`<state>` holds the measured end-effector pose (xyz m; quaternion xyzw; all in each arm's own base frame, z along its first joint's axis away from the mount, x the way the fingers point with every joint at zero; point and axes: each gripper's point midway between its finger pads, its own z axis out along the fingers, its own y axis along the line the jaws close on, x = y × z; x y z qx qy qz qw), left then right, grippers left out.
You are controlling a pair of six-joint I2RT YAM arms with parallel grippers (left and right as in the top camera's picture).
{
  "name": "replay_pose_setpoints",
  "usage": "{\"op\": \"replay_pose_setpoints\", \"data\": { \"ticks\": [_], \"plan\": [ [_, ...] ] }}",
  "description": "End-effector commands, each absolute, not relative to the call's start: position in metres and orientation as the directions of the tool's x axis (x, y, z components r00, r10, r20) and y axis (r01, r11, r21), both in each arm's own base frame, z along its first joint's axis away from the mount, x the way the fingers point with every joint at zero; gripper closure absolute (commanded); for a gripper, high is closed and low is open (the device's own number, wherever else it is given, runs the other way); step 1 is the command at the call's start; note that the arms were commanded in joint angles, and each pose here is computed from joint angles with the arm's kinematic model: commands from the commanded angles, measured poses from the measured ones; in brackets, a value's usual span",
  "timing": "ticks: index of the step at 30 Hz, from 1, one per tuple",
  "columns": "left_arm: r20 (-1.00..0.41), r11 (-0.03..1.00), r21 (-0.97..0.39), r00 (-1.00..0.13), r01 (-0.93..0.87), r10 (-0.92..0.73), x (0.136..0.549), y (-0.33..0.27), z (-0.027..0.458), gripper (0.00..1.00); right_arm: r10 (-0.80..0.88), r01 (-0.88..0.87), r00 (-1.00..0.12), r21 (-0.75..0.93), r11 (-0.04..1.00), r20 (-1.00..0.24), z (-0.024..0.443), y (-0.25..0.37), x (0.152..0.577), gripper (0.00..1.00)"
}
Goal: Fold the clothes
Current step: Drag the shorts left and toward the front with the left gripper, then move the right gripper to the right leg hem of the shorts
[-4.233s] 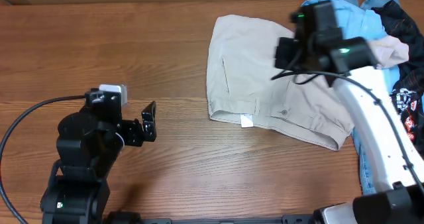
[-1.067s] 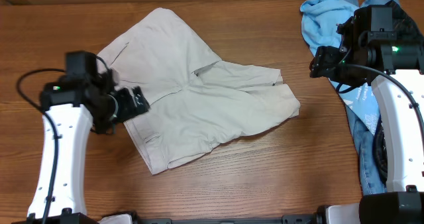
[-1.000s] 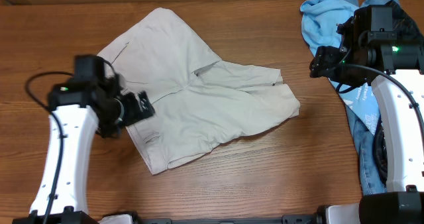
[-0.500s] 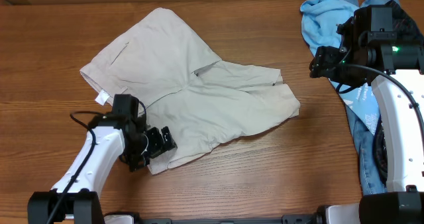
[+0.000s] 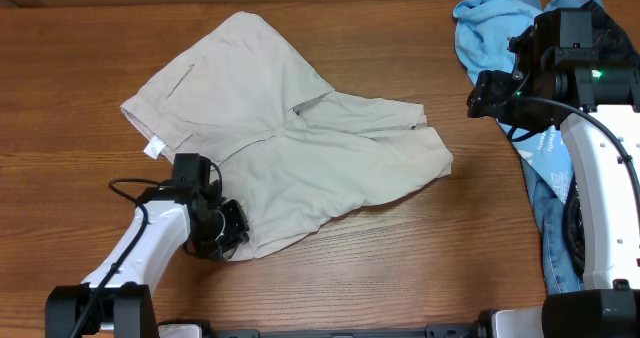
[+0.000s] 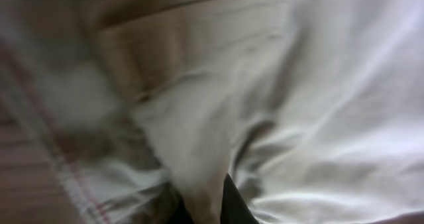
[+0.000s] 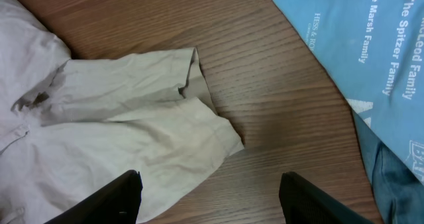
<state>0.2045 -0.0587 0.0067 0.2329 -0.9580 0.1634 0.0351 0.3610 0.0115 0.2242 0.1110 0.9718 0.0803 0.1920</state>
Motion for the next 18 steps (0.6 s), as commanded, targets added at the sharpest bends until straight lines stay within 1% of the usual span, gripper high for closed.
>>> {"op": "replay_pose_setpoints", "data": {
  "ticks": [1, 3, 5, 8, 11, 14, 16, 18],
  "plan": [
    [0.11, 0.807, -0.185, -0.828, -0.56, -0.549, 0.206, -0.023, 0.004, 0.96, 0.242, 0.171, -0.884, 0.205, 0.964, -0.4, 0.24, 0.011, 0.362, 0.29],
    [0.093, 0.774, -0.173, -0.792, -0.609, -0.603, 0.212, -0.004, 0.01, 0.96, 0.242, 0.171, -0.884, 0.205, 0.964, -0.4, 0.24, 0.011, 0.362, 0.29],
    [0.056, 0.732, -0.189, -0.752, -0.654, -0.657, 0.225, 0.019, 0.02, 0.96, 0.242, 0.171, -0.885, 0.205, 0.964, -0.399, 0.24, 0.011, 0.362, 0.26],
    [-0.029, 0.67, -0.201, -0.679, -0.715, -0.734, 0.246, 0.063, 0.044, 0.96, 0.242, 0.174, -0.889, 0.204, 0.964, -0.388, 0.236, 0.011, 0.361, 0.23],
    [-0.108, 0.655, -0.225, -0.65, -0.721, -0.752, 0.262, 0.096, 0.07, 0.96, 0.243, 0.177, -0.903, 0.209, 0.962, -0.353, 0.228, 0.013, 0.356, 0.22],
    [-0.17, 0.63, -0.183, -0.607, -0.754, -0.776, 0.264, 0.125, 0.089, 0.96, 0.237, 0.151, -0.924, 0.281, 0.948, -0.301, 0.218, 0.029, 0.353, 0.22],
    [-0.176, 0.617, -0.173, -0.592, -0.768, -0.786, 0.263, 0.132, 0.096, 0.91, 0.214, 0.118, -0.938, 0.329, 0.937, -0.273, 0.207, 0.04, 0.351, 0.22],
    [-0.155, 0.609, -0.165, -0.589, -0.776, -0.793, 0.257, 0.13, 0.095, 0.83, 0.194, 0.099, -0.95, 0.355, 0.93, -0.243, 0.196, 0.049, 0.349, 0.22]
  ]
}}
